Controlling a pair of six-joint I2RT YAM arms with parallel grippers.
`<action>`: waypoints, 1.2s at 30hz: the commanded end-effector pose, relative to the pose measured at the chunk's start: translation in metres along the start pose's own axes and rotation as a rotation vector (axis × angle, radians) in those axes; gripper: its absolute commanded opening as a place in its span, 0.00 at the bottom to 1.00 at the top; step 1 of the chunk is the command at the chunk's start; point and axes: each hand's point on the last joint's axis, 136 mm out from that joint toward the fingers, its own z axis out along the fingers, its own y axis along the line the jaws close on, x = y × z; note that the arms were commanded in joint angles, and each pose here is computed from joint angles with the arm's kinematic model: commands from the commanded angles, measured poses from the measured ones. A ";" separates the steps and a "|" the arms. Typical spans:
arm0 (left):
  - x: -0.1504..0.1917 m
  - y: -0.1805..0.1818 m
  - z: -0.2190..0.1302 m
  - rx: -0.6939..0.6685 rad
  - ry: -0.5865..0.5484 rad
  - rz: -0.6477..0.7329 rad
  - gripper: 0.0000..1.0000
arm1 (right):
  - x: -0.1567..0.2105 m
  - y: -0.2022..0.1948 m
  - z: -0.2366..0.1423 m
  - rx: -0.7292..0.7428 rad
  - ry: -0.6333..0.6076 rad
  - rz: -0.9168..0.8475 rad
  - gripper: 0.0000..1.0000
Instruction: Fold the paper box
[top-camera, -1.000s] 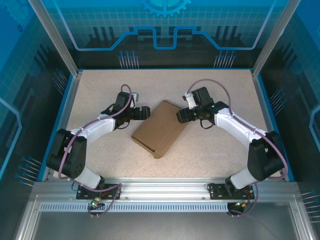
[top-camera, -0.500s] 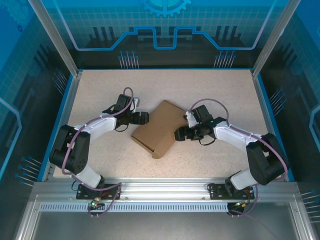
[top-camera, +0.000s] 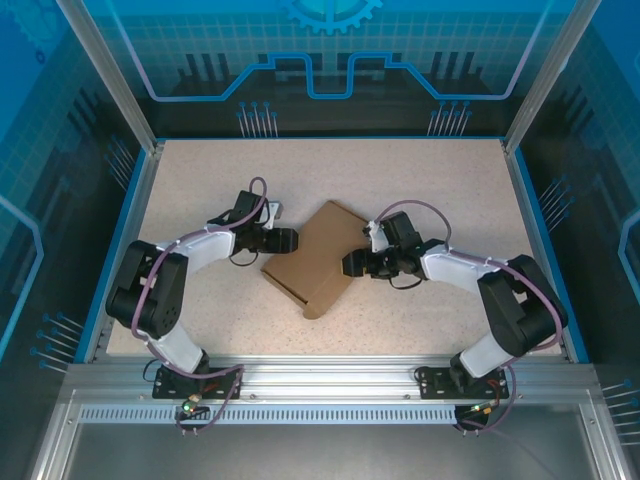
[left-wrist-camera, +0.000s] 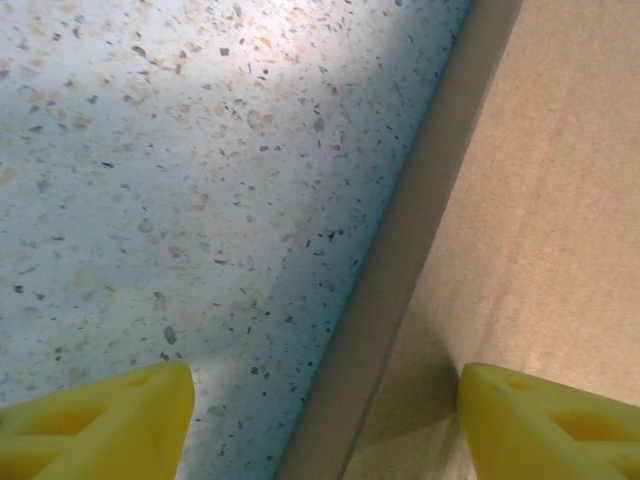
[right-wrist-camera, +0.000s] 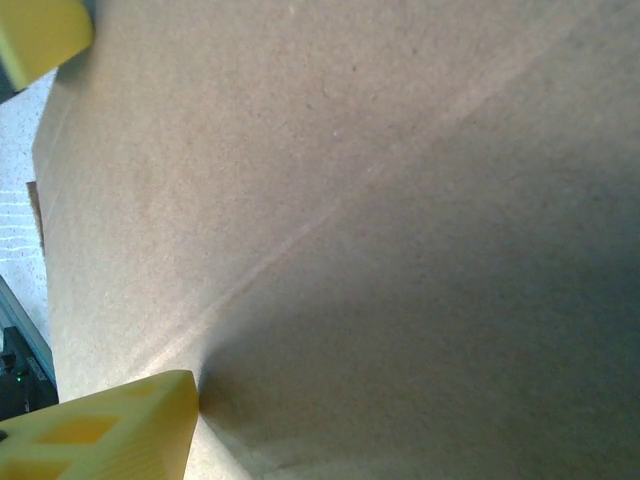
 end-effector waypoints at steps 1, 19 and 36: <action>0.019 -0.009 0.006 0.070 0.082 -0.040 0.69 | -0.004 0.004 0.004 -0.054 -0.020 0.023 0.69; 0.033 -0.022 0.014 0.182 0.111 -0.104 0.62 | -0.037 0.028 -0.003 -0.227 -0.168 -0.011 0.55; 0.032 -0.037 0.017 0.274 0.127 -0.124 0.64 | -0.056 0.054 -0.031 -0.290 -0.264 -0.063 0.47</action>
